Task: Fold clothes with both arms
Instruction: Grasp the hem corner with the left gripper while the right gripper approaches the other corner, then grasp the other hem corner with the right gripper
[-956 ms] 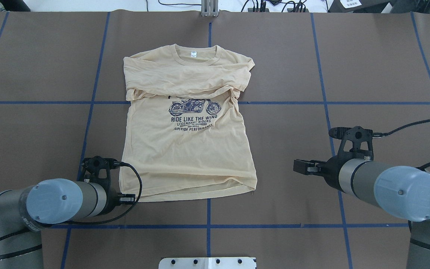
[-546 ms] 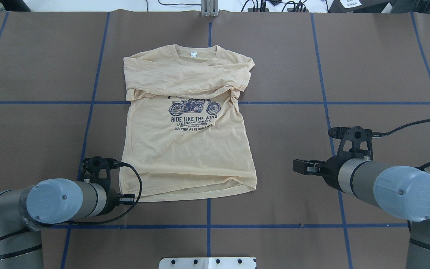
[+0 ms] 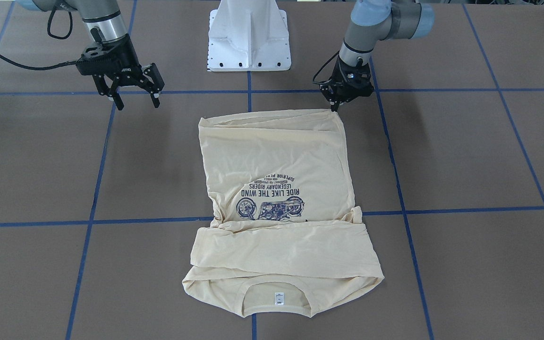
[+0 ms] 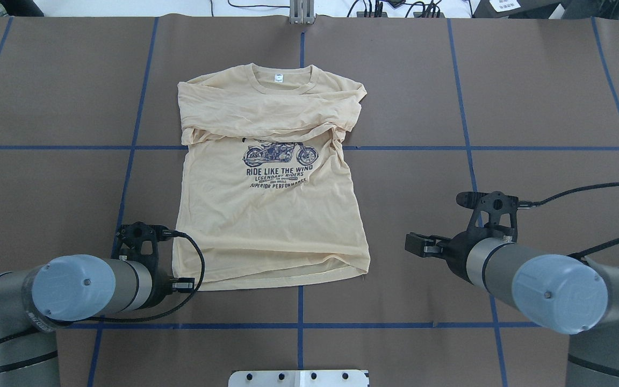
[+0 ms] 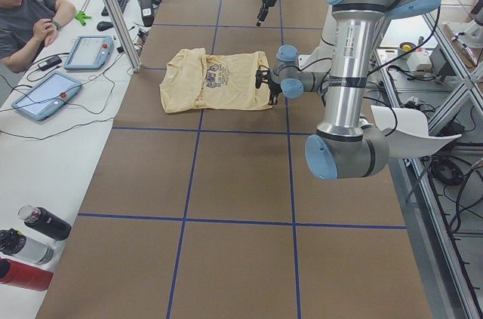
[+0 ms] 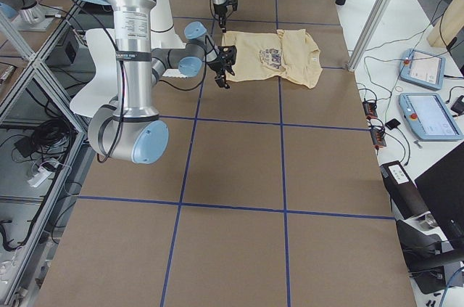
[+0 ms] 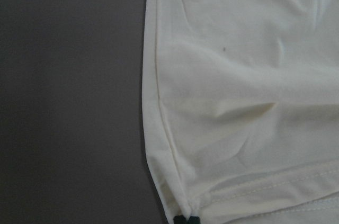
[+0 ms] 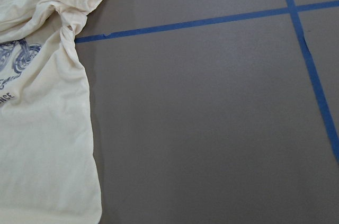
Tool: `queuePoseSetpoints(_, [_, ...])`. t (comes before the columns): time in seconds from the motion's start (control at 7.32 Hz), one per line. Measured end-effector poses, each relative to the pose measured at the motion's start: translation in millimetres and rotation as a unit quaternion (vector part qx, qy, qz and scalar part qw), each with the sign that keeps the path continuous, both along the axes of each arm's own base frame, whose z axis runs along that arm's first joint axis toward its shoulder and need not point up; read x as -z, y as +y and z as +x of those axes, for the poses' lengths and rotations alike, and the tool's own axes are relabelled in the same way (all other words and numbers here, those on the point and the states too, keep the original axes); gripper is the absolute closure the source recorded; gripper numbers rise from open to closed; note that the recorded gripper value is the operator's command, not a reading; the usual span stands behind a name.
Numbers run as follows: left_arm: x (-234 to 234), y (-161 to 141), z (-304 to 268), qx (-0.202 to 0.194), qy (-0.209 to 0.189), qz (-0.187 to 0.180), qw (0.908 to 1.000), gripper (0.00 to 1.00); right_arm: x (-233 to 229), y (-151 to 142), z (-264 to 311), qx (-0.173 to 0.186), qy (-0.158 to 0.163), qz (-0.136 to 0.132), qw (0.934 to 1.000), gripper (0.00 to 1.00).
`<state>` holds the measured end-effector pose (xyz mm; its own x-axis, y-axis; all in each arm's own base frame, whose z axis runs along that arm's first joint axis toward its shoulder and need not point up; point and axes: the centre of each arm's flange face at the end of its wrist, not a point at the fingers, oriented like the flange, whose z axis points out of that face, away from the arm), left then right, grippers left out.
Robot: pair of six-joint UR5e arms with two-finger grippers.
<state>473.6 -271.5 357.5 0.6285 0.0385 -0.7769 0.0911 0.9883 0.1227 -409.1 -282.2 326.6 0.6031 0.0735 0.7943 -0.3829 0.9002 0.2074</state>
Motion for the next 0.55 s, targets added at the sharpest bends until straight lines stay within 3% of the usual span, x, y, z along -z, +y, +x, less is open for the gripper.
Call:
queuePoseSetpoints(0.14, [1.0, -0.2, -0.4, 0.001, 0.001, 0.0, 1.0, 1.0, 8.2, 3.8, -25.2, -0.007, 0.001, -0.004, 1.0, 0.03])
queuePoseSetpoints(0.27, [1.3, -0.4, -0.6, 0.002, 0.002, 0.001, 1.0, 1.0, 22.4, 7.7, -54.8, -0.007, 0.008, -0.008, 0.9999, 0.16])
queuePoseSetpoints(0.55, [1.3, -0.5, -1.1, 0.003, 0.002, 0.001, 1.0, 1.0, 34.0, 23.2, -105.3, -0.007, 0.026, -0.012, 0.9996, 0.53])
